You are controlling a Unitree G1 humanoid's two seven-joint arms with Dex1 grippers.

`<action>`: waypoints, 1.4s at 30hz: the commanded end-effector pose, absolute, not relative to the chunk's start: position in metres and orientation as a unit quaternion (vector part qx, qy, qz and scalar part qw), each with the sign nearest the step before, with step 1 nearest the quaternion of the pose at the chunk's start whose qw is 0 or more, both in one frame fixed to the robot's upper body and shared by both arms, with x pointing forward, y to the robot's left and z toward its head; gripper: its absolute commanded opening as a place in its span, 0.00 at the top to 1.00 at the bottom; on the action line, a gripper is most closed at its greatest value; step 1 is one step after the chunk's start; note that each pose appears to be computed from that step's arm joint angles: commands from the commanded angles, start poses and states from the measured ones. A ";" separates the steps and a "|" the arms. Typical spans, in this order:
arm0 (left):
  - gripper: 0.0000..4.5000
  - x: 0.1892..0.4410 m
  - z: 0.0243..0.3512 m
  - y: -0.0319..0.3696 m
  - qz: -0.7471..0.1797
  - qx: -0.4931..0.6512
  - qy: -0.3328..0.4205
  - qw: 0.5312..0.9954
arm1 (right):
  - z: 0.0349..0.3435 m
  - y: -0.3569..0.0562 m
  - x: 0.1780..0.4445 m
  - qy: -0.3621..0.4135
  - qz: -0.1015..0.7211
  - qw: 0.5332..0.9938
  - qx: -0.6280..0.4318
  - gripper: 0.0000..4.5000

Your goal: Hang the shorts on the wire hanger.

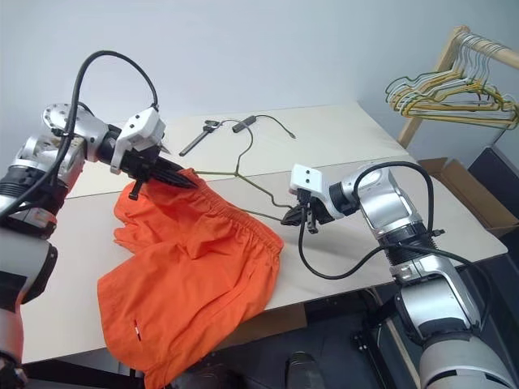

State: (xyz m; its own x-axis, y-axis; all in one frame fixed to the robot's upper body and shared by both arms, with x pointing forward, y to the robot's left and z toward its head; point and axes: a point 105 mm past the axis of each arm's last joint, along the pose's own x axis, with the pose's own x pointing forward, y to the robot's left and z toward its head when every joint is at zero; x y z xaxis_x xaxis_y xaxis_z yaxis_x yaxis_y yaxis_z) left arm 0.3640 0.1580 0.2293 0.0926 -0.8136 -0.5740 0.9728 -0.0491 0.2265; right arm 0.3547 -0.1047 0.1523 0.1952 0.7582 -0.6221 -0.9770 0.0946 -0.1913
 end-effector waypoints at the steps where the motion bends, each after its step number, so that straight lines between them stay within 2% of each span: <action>1: 0.99 0.364 0.239 0.156 -0.660 0.322 0.112 0.670 | 0.168 -0.096 0.355 0.141 0.608 0.716 -0.312 1.00; 5: 1.00 0.365 0.237 0.161 -0.654 0.330 0.111 0.672 | 0.168 -0.095 0.359 0.121 0.590 0.726 -0.331 0.75; 8: 1.00 0.371 0.239 0.165 -0.637 0.338 0.096 0.686 | 0.177 -0.100 0.360 0.113 0.578 0.750 -0.300 0.51; 12: 1.00 0.377 0.242 0.172 -0.618 0.335 0.087 0.706 | 0.195 -0.129 0.363 0.075 0.524 0.807 -0.261 0.21; 15: 1.00 0.379 0.243 0.177 -0.606 0.331 0.083 0.719 | 0.215 -0.149 0.353 0.030 0.502 0.838 -0.210 0.21; 18: 1.00 0.381 0.244 0.182 -0.595 0.331 0.079 0.729 | 0.217 -0.160 0.333 0.028 0.504 0.846 -0.172 0.21; 24: 1.00 0.383 0.247 0.187 -0.583 0.322 0.072 0.742 | 0.174 -0.143 0.306 0.106 0.505 0.852 -0.088 0.21; 28: 1.00 0.383 0.246 0.189 -0.580 0.321 0.072 0.746 | 0.134 -0.114 0.299 0.205 0.489 0.848 0.015 0.21; 37: 1.00 0.380 0.241 0.191 -0.584 0.313 0.076 0.745 | 0.124 -0.079 0.289 0.222 0.490 0.837 0.095 0.21; 40: 1.00 0.380 0.241 0.190 -0.585 0.310 0.074 0.746 | 0.121 -0.076 0.296 0.235 0.477 0.837 0.126 0.35; 42: 1.00 0.380 0.241 0.189 -0.586 0.309 0.074 0.746 | 0.120 -0.074 0.297 0.233 0.479 0.837 0.130 0.49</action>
State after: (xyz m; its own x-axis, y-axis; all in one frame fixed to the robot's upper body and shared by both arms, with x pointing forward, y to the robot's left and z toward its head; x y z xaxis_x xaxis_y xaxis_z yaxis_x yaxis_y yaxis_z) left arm 0.3799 0.1915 0.2254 0.2838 -0.8182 -0.4999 0.9374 0.1271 0.3241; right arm 0.2923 -0.0732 0.1078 0.4172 0.8565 -0.3040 -0.7284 0.5151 0.4517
